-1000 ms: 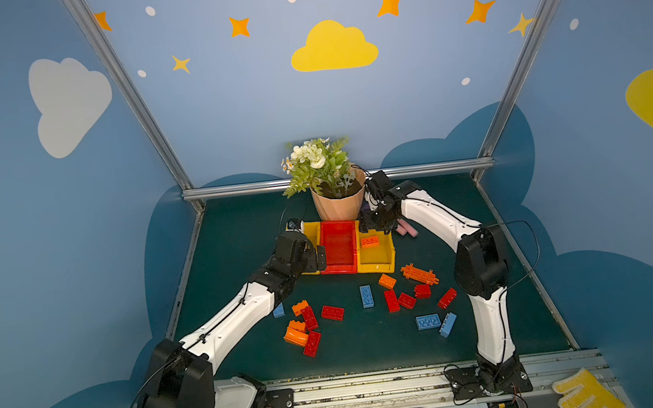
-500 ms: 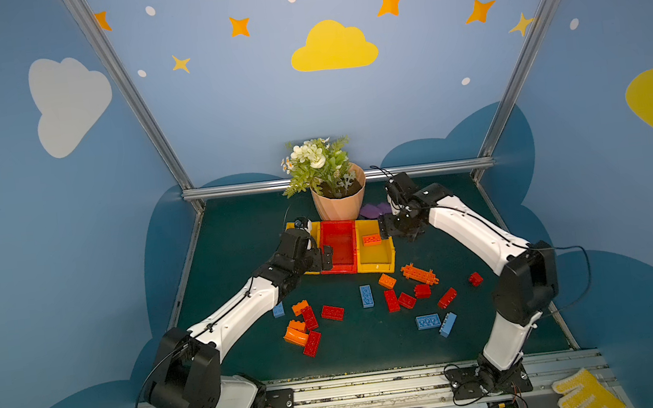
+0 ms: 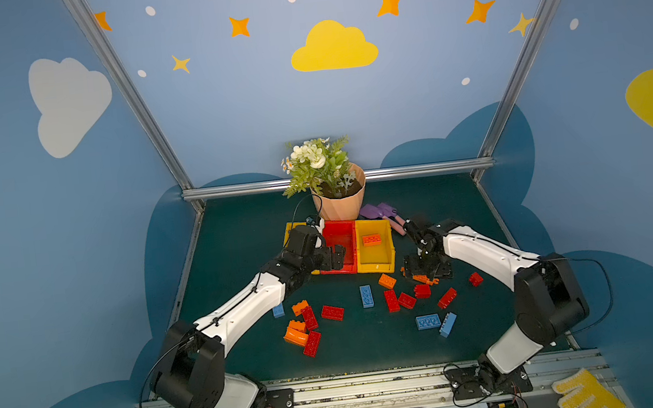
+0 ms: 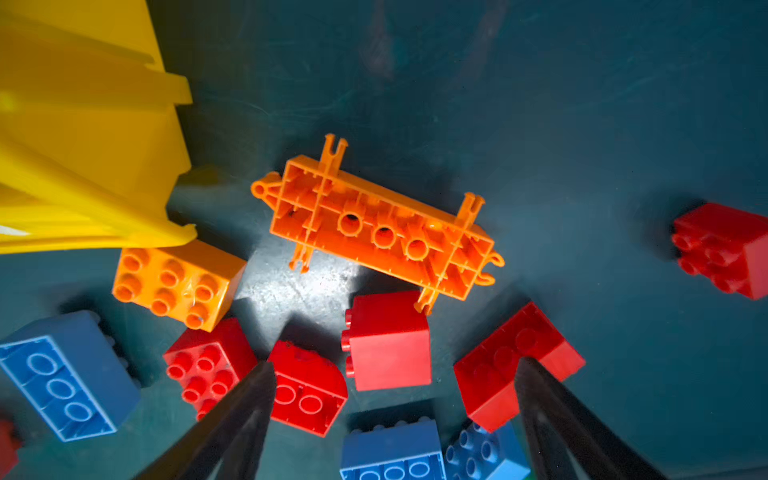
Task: Sort the legos into containers by color
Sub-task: 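Release the orange brick into the yellow bin and withdraw the right gripper, then grasp the long orange plate with pegs using the right gripper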
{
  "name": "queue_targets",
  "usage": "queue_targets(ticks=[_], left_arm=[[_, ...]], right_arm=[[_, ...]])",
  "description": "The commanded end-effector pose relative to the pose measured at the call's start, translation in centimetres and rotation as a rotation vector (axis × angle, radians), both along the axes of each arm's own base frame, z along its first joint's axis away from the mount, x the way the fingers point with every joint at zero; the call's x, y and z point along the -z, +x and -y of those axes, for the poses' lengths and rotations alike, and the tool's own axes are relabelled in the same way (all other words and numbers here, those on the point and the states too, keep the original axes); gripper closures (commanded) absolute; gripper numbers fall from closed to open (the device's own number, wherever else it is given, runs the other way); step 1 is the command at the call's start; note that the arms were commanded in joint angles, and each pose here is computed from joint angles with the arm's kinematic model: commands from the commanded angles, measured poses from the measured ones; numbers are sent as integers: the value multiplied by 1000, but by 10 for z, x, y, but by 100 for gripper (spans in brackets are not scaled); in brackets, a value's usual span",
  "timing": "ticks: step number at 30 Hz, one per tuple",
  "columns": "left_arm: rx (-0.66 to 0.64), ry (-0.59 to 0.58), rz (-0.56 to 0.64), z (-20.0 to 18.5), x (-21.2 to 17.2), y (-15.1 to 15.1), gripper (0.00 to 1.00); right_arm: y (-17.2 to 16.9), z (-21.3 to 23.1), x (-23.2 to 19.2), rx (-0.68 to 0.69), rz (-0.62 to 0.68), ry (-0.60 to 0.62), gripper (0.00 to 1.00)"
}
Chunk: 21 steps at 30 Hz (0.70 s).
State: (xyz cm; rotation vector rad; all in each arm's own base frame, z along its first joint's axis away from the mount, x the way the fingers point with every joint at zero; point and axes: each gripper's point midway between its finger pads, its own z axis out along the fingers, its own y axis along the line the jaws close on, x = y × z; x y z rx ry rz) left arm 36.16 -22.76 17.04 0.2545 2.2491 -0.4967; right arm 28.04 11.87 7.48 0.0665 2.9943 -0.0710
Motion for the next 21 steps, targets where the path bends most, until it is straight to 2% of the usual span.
queue_targets(ticks=[1, 5, 11, 21], left_arm=[[18, 4, 5, 4, -4, 0, 0], [15, 11, 7, 2, -4, -1, 0], [-3, 17, 16, -3, -3, -3, 0], [-33, 42, 24, -11, -2, -2, 0]], right_arm=[[8, 5, 6, -101, 18, -69, 12], [18, 6, 5, -204, 31, -109, 13], [25, 5, 16, -298, -15, -179, 16], [45, -6, 31, -385, -6, -165, 20]])
